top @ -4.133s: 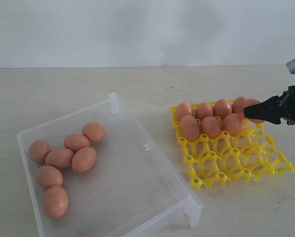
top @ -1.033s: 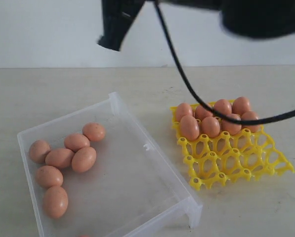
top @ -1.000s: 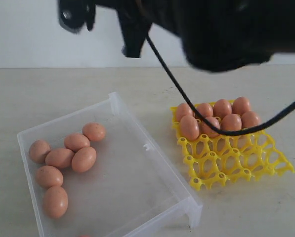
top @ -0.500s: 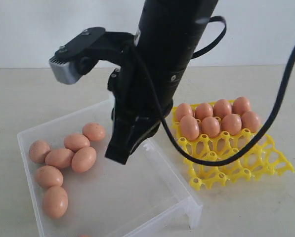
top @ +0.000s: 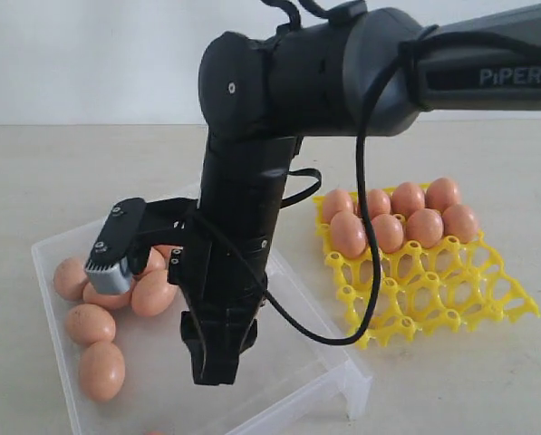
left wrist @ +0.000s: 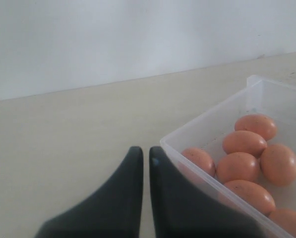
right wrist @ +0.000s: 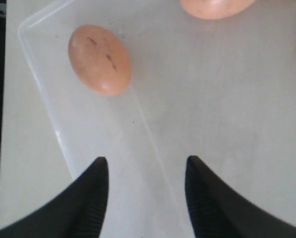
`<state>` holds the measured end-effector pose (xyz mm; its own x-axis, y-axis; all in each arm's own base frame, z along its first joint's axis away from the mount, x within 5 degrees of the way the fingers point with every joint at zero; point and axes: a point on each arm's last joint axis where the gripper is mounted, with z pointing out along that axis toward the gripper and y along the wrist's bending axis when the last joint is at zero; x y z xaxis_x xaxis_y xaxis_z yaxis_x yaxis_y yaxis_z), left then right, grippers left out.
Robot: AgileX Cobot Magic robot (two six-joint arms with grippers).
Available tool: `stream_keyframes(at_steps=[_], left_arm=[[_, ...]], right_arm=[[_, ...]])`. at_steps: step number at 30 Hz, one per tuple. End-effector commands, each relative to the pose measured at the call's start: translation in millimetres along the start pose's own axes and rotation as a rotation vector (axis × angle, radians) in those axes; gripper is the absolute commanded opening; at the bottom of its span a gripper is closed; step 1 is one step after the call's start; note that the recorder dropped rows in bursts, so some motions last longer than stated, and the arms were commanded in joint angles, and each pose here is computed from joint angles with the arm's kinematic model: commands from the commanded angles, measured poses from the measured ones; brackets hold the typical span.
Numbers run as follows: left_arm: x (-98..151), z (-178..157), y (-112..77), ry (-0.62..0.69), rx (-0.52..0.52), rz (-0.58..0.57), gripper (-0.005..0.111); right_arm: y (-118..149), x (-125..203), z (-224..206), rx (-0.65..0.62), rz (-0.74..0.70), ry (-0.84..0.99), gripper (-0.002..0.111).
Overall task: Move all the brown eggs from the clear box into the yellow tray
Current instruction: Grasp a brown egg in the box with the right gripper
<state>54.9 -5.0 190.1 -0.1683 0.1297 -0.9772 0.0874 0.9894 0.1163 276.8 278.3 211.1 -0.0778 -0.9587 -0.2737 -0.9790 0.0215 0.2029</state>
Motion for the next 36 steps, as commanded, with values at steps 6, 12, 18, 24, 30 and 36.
stream_keyframes(at_steps=[6,12,18,24,30,36], left_arm=[[0,0,-0.3,-0.007,0.003,-0.007,0.004],[0,0,-0.3,-0.007,0.003,-0.007,0.004],[0,0,-0.3,-0.007,0.003,-0.007,0.004],[0,0,-0.3,-0.007,0.003,-0.007,0.004],[0,0,-0.3,-0.007,0.003,-0.007,0.004],[0,0,-0.3,-0.007,0.003,-0.007,0.004]], right_arm=[[3,-51,30,0.256,-0.214,-0.193,0.051],[14,-49,53,0.132,-0.217,-0.115,0.051],[22,-42,52,0.036,-0.208,-0.052,0.051],[24,-41,52,0.014,-0.23,-0.039,0.051],[24,-47,54,0.014,-0.296,-0.111,0.051],[18,-45,70,0.012,-0.304,-0.094,0.051]])
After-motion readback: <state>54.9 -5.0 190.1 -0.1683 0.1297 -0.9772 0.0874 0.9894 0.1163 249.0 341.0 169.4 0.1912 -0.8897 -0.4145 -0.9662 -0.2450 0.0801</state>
